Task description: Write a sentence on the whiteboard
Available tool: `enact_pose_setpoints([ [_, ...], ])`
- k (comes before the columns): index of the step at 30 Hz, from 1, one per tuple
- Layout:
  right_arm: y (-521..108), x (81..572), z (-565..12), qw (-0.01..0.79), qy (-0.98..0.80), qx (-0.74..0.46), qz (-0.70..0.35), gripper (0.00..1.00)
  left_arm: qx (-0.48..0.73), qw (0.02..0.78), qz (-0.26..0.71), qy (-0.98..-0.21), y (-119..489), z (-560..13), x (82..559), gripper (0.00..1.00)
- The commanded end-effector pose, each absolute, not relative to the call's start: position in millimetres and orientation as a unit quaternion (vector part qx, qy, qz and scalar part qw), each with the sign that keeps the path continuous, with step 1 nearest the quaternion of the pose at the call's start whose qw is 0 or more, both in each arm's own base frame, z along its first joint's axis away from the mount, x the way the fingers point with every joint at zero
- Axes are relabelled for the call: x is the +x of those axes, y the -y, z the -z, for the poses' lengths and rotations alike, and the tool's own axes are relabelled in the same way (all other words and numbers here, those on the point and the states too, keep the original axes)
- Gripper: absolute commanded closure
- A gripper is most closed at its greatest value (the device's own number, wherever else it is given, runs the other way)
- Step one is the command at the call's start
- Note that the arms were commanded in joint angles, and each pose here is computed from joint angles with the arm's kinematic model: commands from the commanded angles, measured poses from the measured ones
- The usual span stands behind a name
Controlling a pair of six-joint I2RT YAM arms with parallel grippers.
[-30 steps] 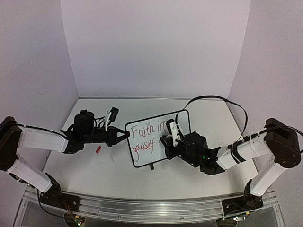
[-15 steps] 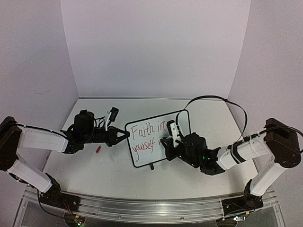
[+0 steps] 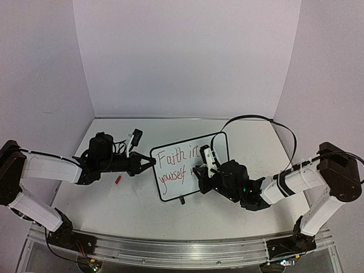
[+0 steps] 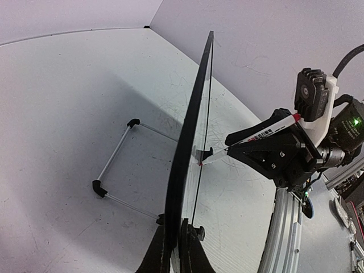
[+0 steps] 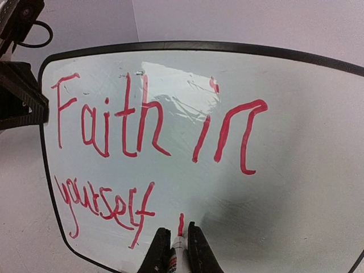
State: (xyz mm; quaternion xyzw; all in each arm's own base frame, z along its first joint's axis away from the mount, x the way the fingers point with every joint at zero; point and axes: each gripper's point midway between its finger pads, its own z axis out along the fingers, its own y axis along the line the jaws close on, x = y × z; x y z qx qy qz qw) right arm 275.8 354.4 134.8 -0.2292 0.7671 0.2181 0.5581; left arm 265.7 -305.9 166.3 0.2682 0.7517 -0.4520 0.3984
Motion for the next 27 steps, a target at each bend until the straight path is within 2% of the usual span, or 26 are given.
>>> enact_pose_setpoints([
  [1, -348, 292, -155, 0.592, -0.756, -0.205, -0.189, 1.0, 0.276, 0.425, 0.438, -0.743, 304, -178, 270, 1.0],
  [27, -336, 309, -186, 0.626, -0.738, -0.176, -0.178, 1.0, 0.281, 0.422, 0.44, -0.741, 308, -178, 272, 1.0],
])
